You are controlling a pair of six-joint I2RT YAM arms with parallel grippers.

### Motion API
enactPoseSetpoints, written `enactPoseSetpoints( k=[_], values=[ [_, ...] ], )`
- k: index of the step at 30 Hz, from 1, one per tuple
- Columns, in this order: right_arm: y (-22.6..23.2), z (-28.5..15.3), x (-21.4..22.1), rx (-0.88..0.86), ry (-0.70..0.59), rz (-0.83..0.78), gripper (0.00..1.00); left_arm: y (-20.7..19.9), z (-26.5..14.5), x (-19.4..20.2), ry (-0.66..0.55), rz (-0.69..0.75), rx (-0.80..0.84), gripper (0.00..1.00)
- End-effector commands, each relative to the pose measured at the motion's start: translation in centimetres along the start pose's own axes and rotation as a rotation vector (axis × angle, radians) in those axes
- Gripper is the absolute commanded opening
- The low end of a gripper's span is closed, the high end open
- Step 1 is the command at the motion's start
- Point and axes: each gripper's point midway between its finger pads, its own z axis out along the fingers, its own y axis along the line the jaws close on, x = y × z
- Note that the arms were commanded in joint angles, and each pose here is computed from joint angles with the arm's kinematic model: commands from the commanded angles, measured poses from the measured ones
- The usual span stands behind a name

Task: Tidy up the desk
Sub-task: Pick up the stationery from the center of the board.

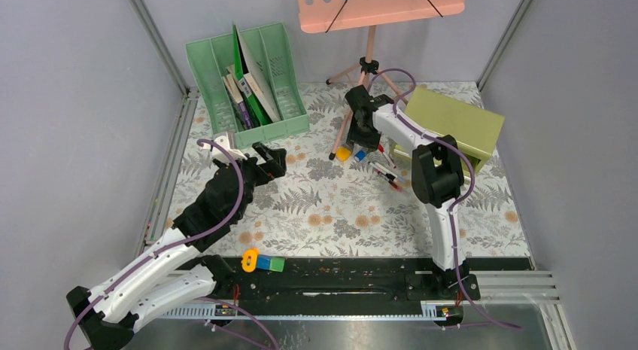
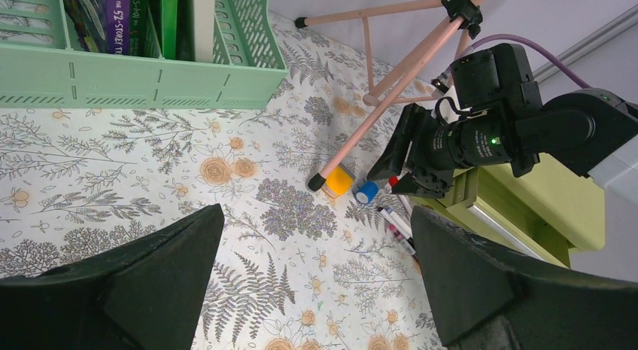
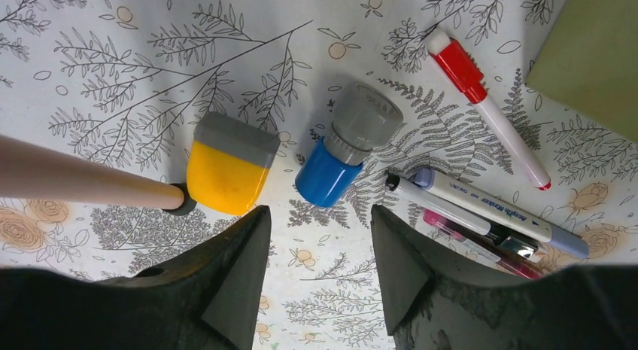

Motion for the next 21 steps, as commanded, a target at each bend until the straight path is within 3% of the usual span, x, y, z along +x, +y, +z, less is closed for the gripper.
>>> enactPoseSetpoints(
  k=[1, 18, 21],
  values=[
    [-1.6, 0.3, -0.6, 0.042, -0.010, 0.034, 0.59, -0.3, 0.2, -1.0, -0.045, -0.013, 0.005, 0.97],
    [-1.8, 3.6, 0.3, 0.031, 0.089, 0.010, 0.55, 0.0, 0.2, -1.2, -0.051, 0.005, -0.008, 0.98],
    [-1.7, 3.9, 0.6, 0.026, 0.105, 0.000, 0.49, 0.1, 0.2, -1.2, -0.051, 0.010, -0.013, 0.98]
  ],
)
